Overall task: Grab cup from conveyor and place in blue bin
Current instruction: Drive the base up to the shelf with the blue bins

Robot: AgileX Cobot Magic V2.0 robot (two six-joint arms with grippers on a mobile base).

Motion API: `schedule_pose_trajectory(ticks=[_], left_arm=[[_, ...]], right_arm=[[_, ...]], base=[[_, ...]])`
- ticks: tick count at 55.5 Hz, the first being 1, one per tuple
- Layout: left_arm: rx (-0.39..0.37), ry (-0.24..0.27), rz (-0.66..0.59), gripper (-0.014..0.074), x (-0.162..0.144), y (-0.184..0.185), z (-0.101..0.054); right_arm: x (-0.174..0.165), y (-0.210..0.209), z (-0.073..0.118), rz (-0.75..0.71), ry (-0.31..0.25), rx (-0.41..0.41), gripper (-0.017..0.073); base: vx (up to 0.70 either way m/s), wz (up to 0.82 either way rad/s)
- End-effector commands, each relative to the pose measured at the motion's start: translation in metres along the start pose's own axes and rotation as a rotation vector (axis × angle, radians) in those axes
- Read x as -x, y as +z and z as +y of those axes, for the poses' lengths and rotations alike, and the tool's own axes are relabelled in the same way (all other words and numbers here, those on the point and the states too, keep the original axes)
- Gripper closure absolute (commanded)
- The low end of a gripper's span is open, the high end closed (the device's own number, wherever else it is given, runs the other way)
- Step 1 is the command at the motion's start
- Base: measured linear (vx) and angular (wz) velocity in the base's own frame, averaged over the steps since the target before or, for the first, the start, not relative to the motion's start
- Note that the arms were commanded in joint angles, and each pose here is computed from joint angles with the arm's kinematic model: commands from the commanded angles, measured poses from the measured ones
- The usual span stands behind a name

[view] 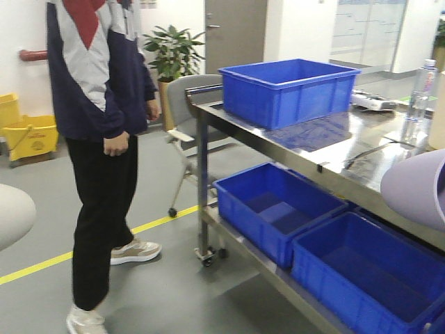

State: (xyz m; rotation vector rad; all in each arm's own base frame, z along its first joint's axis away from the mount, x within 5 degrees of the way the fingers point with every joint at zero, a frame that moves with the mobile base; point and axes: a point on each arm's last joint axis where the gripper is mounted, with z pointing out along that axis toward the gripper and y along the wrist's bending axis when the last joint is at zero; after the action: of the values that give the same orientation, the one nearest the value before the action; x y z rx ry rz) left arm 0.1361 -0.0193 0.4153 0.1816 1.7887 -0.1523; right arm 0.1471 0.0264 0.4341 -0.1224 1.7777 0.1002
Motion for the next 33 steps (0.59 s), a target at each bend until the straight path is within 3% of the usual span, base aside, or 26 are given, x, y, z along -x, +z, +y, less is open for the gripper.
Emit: schedule_pose_trajectory(ticks=[1, 13, 33], left_arm=[[0.016, -0.018, -0.11, 0.0601, 0.0152, -0.0052, 0.0008], [0.016, -0.018, -0.11, 0.0601, 0.0152, -0.0052, 0.0008], [0.016, -0.018, -0.11, 0.0601, 0.0152, -0.0052, 0.0008]], right_arm=[[0.0182, -0.0087, 0.0001, -0.131, -0.008, 0.008, 0.0568], [0.0182, -0.0087, 0.0001, -0.131, -0.008, 0.008, 0.0568], [0.0182, -0.0087, 0.0001, -0.131, -0.008, 0.008, 0.0568]], base=[[0.32, -0.4], [0.32, -0.53], [0.3, -0.75]])
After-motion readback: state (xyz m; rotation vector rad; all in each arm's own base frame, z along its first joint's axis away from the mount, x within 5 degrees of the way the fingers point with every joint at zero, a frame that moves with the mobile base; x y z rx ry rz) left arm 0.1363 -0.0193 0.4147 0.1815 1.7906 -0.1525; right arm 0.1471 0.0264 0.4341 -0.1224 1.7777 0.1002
